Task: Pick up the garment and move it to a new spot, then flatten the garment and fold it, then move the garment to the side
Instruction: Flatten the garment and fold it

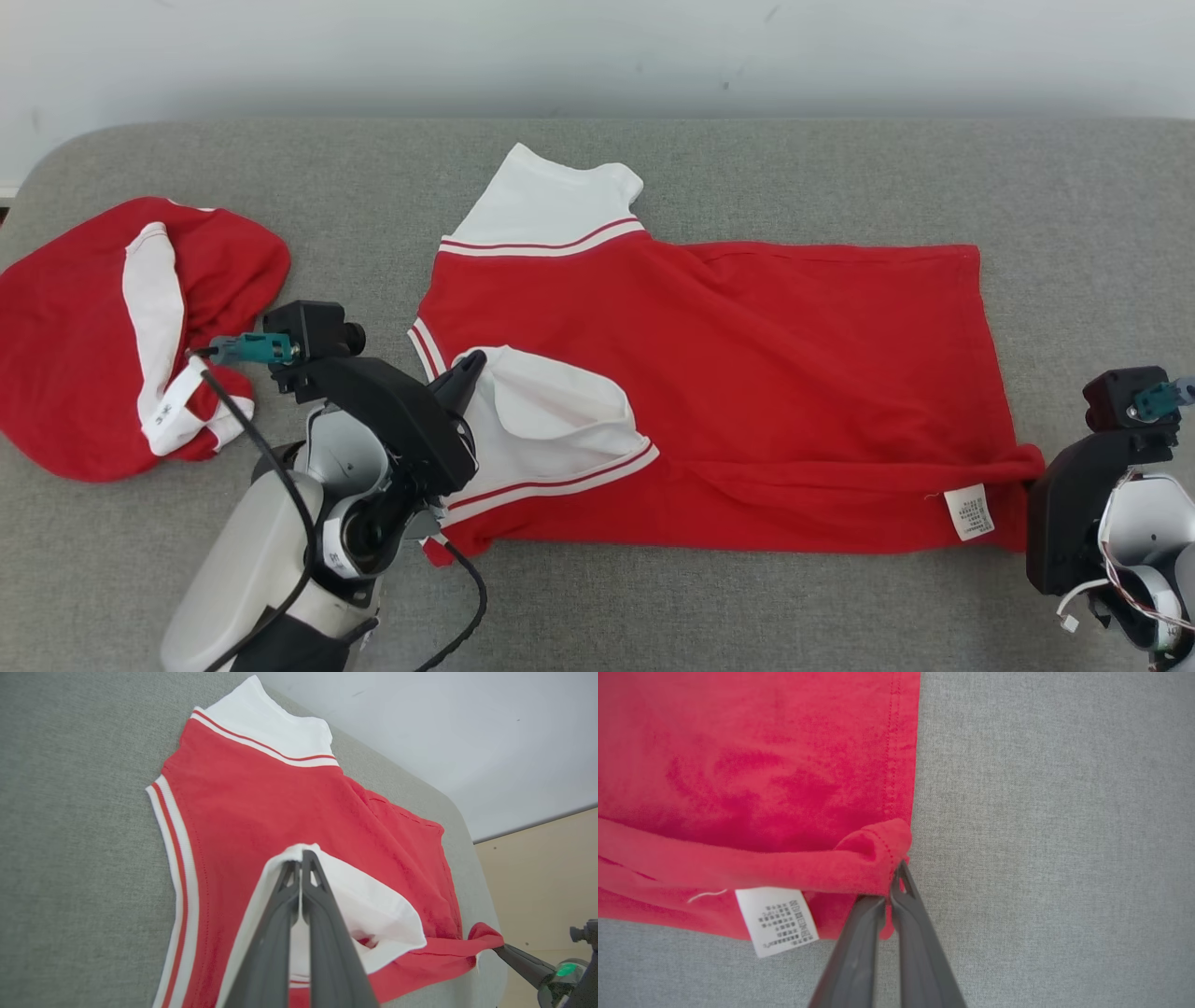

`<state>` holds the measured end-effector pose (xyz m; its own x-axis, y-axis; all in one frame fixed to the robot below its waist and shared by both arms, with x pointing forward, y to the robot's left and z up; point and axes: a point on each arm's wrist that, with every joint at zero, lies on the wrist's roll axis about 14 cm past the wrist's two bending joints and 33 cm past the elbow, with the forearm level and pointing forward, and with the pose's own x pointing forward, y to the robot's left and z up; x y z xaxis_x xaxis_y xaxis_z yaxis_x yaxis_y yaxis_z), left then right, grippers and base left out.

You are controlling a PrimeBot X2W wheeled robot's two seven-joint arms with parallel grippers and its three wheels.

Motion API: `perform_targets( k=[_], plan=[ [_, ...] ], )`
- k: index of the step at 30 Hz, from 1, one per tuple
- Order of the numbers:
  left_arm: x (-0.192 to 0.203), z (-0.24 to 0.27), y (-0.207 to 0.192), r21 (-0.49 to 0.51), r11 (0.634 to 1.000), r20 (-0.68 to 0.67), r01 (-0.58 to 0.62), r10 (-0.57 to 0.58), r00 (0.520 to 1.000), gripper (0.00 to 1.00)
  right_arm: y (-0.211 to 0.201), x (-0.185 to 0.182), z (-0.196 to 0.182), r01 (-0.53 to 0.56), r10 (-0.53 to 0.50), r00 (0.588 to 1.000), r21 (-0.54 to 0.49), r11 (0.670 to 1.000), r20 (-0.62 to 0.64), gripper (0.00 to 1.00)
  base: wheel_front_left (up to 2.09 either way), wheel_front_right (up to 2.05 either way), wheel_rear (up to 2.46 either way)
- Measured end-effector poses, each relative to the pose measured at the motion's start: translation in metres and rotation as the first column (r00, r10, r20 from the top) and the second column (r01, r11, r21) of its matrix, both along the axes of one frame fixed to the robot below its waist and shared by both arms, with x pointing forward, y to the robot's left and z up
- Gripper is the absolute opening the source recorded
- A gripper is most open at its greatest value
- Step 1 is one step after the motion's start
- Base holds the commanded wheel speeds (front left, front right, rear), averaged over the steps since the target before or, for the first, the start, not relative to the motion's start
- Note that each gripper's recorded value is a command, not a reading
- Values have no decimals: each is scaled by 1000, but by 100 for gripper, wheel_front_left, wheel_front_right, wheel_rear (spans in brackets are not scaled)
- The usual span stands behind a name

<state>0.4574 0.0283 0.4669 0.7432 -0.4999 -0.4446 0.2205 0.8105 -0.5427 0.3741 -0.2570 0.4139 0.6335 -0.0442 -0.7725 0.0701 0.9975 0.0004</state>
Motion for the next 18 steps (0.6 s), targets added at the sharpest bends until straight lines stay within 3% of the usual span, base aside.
perform_targets(
  k=[18],
  plan=[
    [9, -11, -1, 77, 997, 22, 11, -13, 1000, 0, -5, 13, -6, 54, -54, 998, -9, 999, 36, 0, 0, 0, 0]
  ],
)
